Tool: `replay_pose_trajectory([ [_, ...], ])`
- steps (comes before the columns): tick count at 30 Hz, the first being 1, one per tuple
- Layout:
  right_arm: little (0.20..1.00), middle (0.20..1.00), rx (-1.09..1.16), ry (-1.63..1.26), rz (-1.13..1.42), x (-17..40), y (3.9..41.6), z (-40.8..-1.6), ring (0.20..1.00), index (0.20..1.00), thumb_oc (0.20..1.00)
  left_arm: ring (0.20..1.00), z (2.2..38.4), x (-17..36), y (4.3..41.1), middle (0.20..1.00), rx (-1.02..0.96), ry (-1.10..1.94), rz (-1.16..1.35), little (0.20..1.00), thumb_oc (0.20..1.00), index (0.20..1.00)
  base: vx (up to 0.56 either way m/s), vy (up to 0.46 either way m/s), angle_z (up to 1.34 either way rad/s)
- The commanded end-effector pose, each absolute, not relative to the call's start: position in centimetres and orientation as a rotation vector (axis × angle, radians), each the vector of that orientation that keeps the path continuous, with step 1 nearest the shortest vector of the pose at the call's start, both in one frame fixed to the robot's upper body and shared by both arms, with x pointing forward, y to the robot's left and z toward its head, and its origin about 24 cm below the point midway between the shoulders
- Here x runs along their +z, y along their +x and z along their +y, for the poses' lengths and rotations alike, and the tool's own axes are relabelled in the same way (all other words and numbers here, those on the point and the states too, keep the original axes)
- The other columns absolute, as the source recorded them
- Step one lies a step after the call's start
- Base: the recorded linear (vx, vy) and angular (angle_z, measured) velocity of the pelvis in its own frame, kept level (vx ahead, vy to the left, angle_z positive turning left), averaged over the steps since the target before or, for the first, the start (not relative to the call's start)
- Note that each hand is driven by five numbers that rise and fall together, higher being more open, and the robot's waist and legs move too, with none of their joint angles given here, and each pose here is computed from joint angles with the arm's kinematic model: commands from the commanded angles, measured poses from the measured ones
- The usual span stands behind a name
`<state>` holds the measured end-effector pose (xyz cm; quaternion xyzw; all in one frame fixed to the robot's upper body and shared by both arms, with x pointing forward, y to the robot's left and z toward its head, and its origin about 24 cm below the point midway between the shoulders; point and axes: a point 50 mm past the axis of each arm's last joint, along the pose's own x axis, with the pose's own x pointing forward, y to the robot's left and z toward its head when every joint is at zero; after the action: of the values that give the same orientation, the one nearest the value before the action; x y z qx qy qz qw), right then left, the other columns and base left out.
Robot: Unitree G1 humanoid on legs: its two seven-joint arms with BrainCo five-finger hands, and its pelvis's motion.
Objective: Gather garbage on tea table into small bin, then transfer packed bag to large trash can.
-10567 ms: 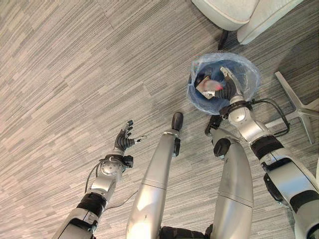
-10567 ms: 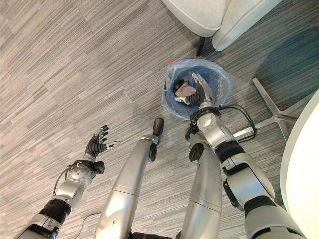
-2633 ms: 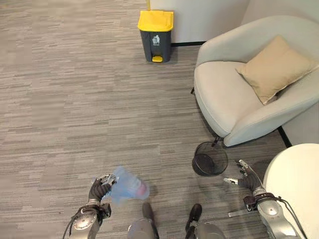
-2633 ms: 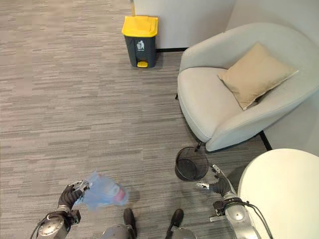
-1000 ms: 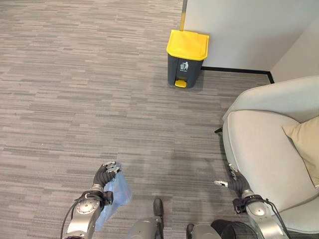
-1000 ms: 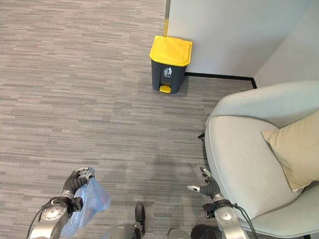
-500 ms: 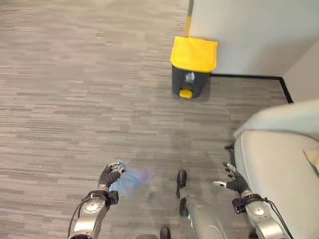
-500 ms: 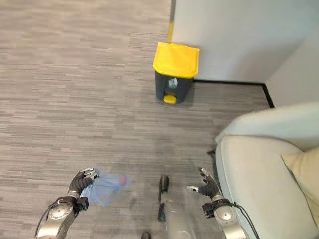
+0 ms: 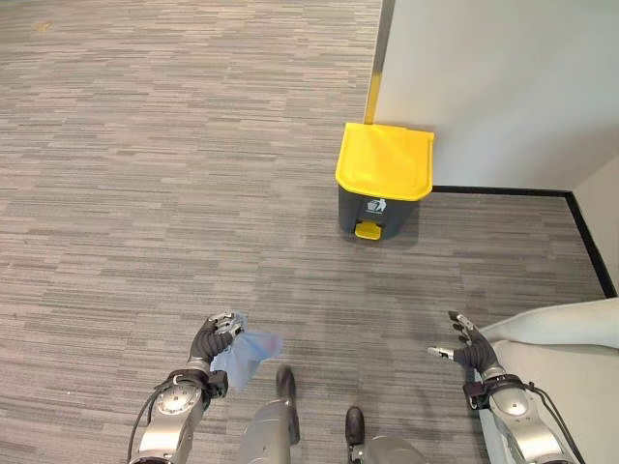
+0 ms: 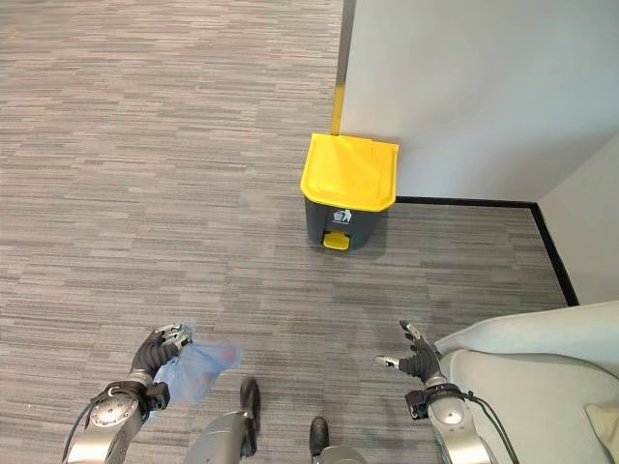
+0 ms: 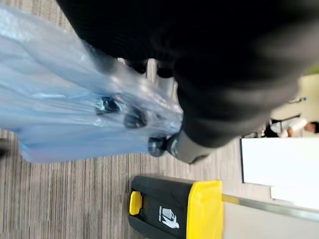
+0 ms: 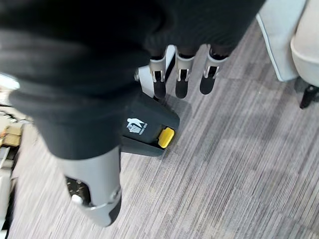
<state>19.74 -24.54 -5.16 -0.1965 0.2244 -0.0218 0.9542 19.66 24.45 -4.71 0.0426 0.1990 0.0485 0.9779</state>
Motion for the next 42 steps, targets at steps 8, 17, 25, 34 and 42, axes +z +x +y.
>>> replay_pose_trajectory([
  [8, 1.000, 1.000, -0.006, -0.403, 0.357, -3.6, 21.7, -23.4, 1.000, 1.000, 1.000, 0.200, 26.1, -2.2, 20.4, 0.200, 0.116, 0.167, 0.285, 0.200, 0.200, 0.200, 0.25, 0.187, -0.55],
  [17, 1.000, 1.000, 0.006, -0.410, 0.344, -3.2, 22.4, -23.2, 1.000, 1.000, 1.000, 0.200, 26.3, -2.4, 20.2, 0.200, 0.141, 0.141, 0.293, 0.200, 0.200, 0.200, 0.20, -0.024, -0.27],
  [25, 1.000, 1.000, -0.046, -0.438, 0.408, -4.1, 20.4, -25.2, 1.000, 1.000, 1.000, 0.200, 25.4, -3.3, 19.8, 0.200, 0.122, 0.108, 0.323, 0.200, 0.200, 0.200, 0.35, -0.250, 0.45],
  [34, 1.000, 1.000, -0.094, -0.439, 0.413, -3.9, 20.3, -26.3, 1.000, 1.000, 1.000, 0.200, 25.0, -3.4, 20.3, 0.200, 0.116, 0.094, 0.321, 0.200, 0.200, 0.200, 0.15, -0.134, 0.05],
  [42, 1.000, 1.000, -0.123, -0.410, 0.467, -5.1, 19.2, -26.3, 1.000, 1.000, 1.000, 0.200, 25.1, -3.7, 19.6, 0.200, 0.116, 0.102, 0.341, 0.200, 0.200, 0.200, 0.11, 0.076, -0.16],
])
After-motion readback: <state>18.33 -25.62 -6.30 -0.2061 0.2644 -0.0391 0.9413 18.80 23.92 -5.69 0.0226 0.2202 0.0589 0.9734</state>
